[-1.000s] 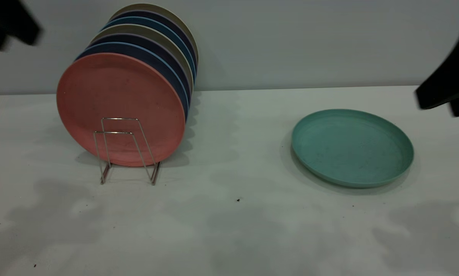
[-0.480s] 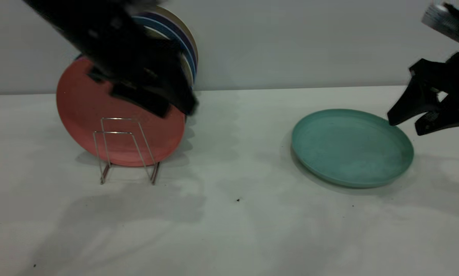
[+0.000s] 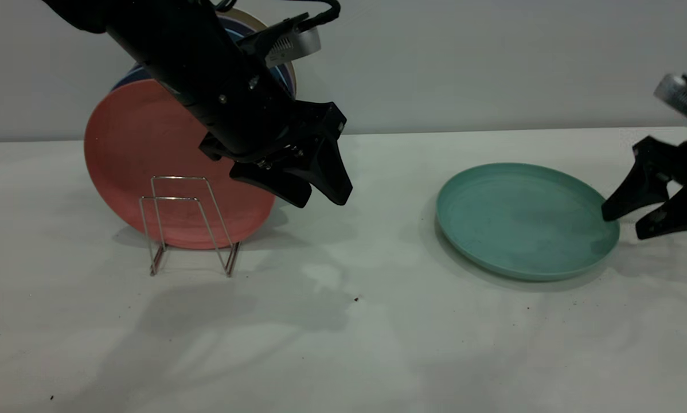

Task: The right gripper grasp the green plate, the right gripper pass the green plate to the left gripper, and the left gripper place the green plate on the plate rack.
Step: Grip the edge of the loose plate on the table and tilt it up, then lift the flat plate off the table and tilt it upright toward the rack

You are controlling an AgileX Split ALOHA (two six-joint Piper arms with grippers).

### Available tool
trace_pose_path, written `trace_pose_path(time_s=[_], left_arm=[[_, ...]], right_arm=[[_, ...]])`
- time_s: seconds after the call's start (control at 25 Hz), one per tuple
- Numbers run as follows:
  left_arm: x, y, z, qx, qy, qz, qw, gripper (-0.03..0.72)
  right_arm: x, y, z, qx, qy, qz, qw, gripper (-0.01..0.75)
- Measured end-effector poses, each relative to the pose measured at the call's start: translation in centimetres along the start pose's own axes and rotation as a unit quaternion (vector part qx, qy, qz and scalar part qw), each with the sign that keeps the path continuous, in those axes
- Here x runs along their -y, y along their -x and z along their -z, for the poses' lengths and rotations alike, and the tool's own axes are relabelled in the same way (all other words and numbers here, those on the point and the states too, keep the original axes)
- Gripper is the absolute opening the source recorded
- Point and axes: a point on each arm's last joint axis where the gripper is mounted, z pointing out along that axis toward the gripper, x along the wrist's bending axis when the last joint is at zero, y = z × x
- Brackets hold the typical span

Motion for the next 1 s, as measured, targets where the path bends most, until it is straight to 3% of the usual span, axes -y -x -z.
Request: trace_pose_path(time_s=[0.4, 0.52, 0.6, 0.68, 1.0], left_arm=[[0.0, 0.0, 0.0, 0.0, 0.001, 0.0, 1.0, 0.507], [0.0, 0.0, 0.0, 0.0, 0.002, 0.001, 1.0, 0.507], [0.0, 0.0, 0.0, 0.001, 0.003, 0.003, 1.0, 0.507], [-0.1, 0.1, 0.0, 0.005, 0.007, 0.011, 1.0, 0.507], [-0.5, -0.1, -1.5, 0.034, 0.041, 0.098, 0.994, 0.507]], right_arm=[[-1.0, 1.3, -3.5, -0.04, -0.006, -0.025, 0.999, 0.379], [-1.0, 1.2, -4.2, -0.042, -0.005, -0.027, 0.999, 0.232], [-1.0, 1.1, -4.5, -0.042, -0.002, -0.025, 0.999, 0.084], [-1.1, 0.9, -4.6, -0.047, 0.003, -0.01, 0.999, 0.028], [-1.8, -1.9, -4.5, -0.187, 0.025, 0.069, 0.98, 0.015]])
